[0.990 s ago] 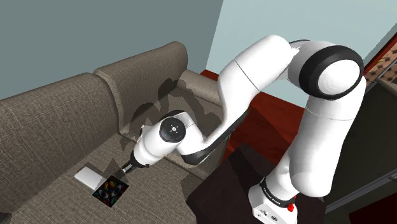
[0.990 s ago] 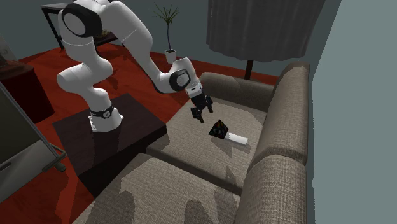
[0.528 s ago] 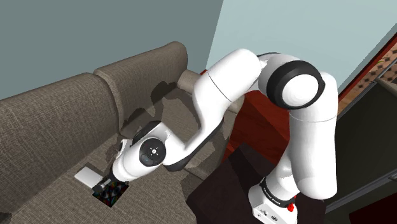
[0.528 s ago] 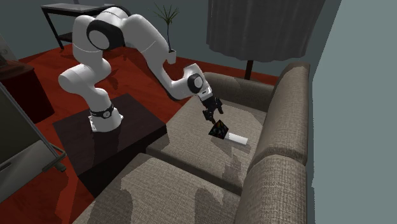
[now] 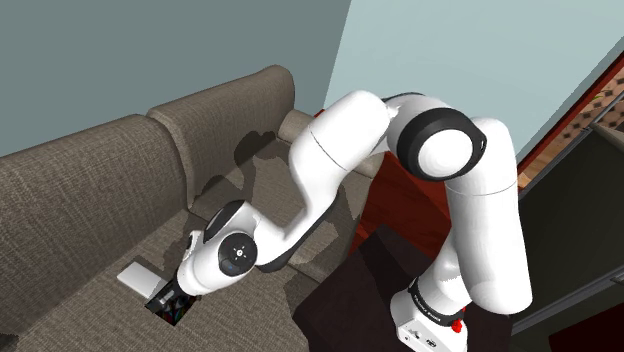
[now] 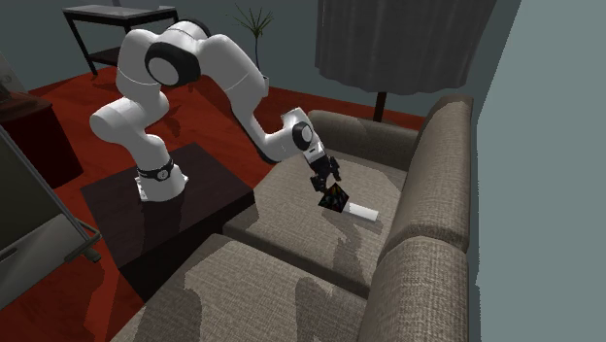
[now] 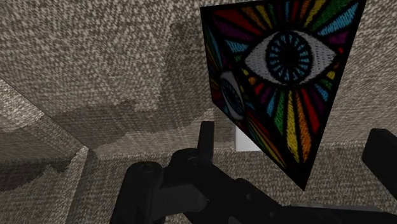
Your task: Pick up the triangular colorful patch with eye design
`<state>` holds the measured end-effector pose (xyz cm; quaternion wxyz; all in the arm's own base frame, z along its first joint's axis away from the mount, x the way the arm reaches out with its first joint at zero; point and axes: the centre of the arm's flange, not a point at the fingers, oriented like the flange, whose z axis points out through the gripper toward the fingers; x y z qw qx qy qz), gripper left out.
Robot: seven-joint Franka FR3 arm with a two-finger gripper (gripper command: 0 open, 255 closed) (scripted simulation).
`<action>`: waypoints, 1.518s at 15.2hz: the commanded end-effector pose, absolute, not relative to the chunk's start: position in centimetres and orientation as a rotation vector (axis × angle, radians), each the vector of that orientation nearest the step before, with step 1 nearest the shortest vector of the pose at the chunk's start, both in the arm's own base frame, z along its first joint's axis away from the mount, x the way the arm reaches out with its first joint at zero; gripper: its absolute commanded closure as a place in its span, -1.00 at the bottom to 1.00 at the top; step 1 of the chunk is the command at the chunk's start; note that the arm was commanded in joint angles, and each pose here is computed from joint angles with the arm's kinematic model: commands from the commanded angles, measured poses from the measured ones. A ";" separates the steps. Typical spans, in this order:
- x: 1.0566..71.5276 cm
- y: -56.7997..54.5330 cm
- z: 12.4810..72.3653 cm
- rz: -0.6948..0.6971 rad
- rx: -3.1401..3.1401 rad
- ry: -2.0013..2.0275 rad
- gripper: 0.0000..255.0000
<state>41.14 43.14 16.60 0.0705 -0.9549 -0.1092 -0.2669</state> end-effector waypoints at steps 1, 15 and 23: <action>41.1 43.1 16.3 -0.803 -2.872 -0.329 1.00; 41.1 43.2 19.0 -0.803 -2.872 -0.329 1.00; 41.1 43.2 23.2 -0.803 -2.872 -0.329 1.00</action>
